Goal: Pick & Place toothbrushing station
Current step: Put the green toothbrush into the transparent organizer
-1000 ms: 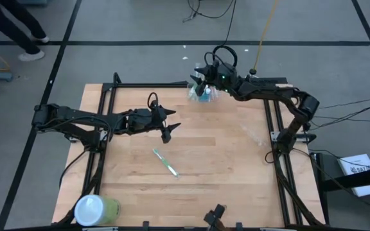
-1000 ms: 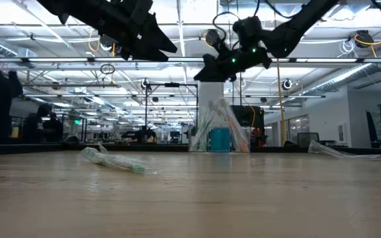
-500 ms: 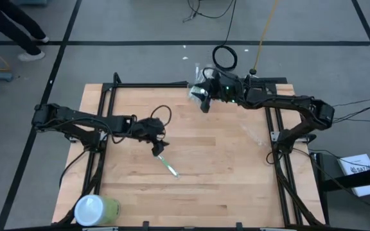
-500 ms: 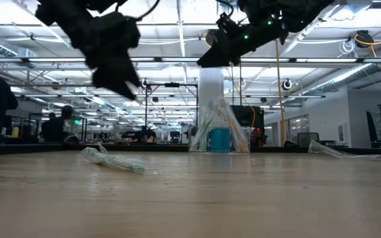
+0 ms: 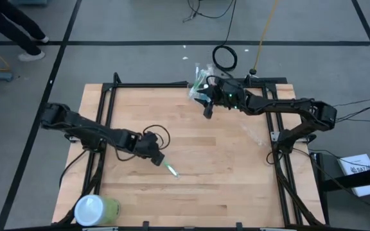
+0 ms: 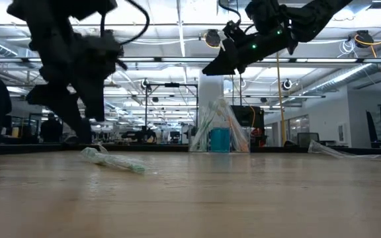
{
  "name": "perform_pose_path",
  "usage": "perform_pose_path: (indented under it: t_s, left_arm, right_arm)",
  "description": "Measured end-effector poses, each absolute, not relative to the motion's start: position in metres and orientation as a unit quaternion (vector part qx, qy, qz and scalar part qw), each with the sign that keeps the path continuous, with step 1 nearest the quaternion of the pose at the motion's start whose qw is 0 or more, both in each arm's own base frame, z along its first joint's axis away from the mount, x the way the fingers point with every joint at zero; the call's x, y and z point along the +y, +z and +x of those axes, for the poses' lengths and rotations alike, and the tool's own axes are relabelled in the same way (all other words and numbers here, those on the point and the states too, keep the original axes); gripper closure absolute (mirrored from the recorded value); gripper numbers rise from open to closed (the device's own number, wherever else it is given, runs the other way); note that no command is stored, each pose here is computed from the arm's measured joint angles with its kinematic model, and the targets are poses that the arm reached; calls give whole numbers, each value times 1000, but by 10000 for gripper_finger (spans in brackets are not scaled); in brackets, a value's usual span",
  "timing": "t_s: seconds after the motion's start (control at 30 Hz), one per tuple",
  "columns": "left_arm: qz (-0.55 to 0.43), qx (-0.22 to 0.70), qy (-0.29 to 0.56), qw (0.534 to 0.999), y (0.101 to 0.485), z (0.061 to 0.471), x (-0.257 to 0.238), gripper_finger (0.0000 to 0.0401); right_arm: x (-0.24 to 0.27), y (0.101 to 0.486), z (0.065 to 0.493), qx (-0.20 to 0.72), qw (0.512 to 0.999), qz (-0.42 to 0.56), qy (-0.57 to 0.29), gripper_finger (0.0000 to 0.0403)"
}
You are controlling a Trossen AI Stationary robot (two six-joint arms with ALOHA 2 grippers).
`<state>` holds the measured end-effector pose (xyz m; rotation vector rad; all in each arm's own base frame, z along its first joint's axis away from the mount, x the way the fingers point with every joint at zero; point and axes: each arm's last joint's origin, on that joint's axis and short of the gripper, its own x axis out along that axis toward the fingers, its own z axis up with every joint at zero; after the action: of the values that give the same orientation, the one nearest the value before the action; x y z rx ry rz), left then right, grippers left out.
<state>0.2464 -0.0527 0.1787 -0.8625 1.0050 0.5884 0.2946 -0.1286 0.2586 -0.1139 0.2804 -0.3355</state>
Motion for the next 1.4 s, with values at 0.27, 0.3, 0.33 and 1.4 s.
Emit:
perform_pose_path:
  t_s: [0.27,0.3,0.33,1.4]
  left_arm:
    - [-436,474,300,704,139,268,-57,172]
    - [-439,470,295,707,136,271,-56,173]
    - [-439,470,290,709,136,273,-54,174]
    - [-456,422,265,737,141,285,-46,171]
  right_arm:
    - [-125,263,292,134,978,-48,-149,233]
    - [-124,265,292,130,980,-48,-142,232]
    - [-123,267,291,125,981,-49,-137,232]
    - [-117,286,277,111,984,-55,-130,232]
